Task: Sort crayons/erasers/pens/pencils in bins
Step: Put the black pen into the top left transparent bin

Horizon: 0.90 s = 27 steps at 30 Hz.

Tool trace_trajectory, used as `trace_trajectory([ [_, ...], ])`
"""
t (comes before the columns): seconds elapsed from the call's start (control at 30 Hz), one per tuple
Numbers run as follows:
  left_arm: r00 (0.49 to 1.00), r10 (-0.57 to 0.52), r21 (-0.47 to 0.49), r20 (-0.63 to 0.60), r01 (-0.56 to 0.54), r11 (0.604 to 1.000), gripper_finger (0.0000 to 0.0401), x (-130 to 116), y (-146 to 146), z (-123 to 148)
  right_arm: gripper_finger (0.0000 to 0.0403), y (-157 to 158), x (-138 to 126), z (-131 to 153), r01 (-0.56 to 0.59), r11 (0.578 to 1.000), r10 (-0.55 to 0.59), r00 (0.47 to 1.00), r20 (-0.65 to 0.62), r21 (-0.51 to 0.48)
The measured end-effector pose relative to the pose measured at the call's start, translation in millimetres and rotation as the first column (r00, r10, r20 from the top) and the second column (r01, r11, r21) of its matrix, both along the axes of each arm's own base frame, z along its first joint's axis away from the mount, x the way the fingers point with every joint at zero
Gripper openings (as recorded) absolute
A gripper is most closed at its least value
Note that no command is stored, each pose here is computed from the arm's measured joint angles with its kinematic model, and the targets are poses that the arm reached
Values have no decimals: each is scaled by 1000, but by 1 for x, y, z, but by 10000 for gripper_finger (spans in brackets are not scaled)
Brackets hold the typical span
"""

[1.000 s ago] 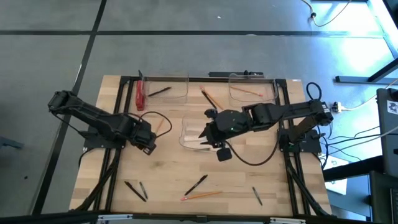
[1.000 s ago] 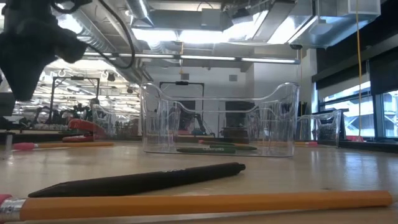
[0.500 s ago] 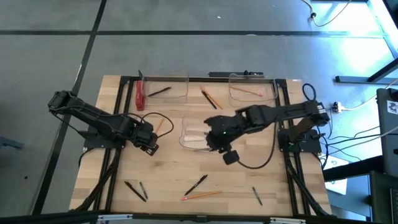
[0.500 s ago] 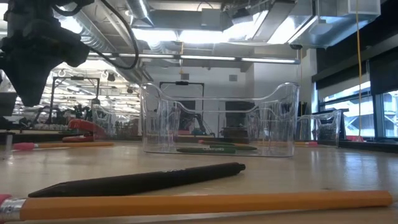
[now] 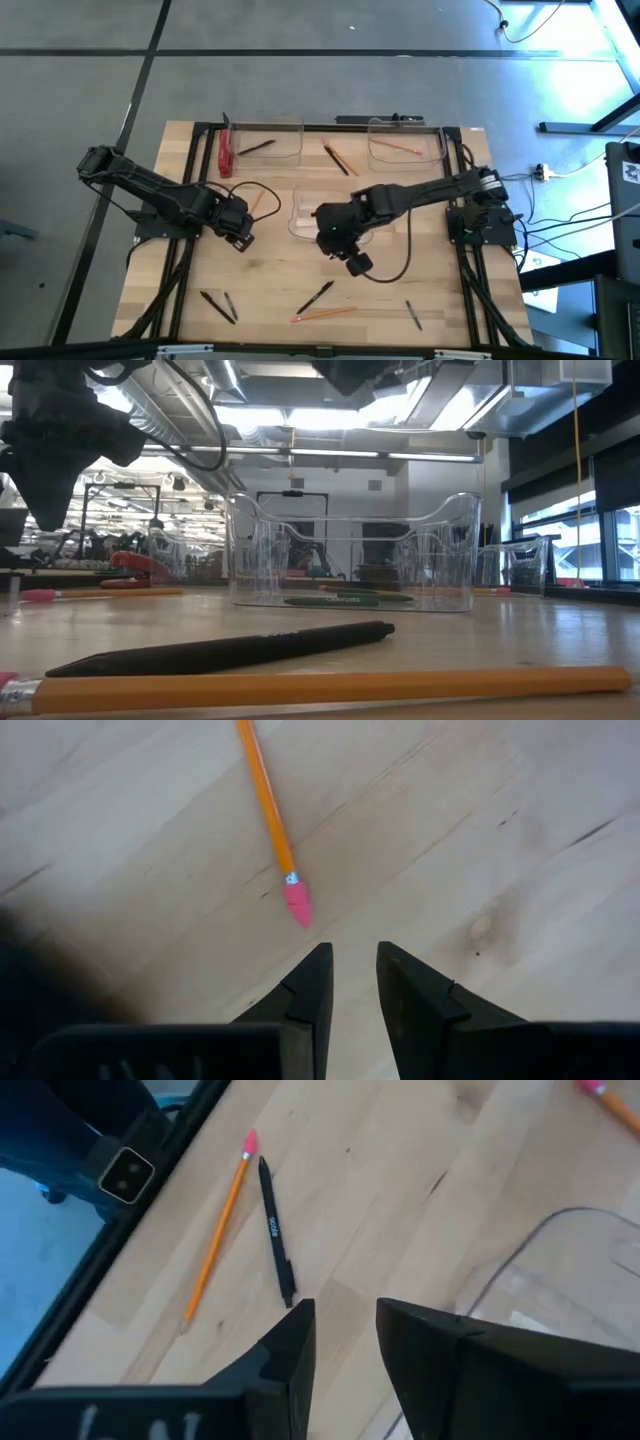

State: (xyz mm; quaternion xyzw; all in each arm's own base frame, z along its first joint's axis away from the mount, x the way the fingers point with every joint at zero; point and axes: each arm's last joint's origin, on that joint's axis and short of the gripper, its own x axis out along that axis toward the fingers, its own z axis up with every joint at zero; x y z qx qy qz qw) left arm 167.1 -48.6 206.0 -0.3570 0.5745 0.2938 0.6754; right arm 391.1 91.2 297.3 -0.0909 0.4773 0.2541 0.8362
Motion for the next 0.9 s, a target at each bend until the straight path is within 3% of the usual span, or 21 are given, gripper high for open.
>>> trace_trajectory([
  [0.33,997,-79,22,1,78,997,73,0,0,0,112,23,23,-59,-124,991,119,989,-91,-48],
  [0.53,995,-102,26,1,102,994,73,0,0,0,112,31,28,-71,-242,970,243,967,-74,20],
  [0.9,988,-154,34,1,154,987,73,0,-1,0,112,51,33,-115,-279,959,268,949,-166,-43],
])
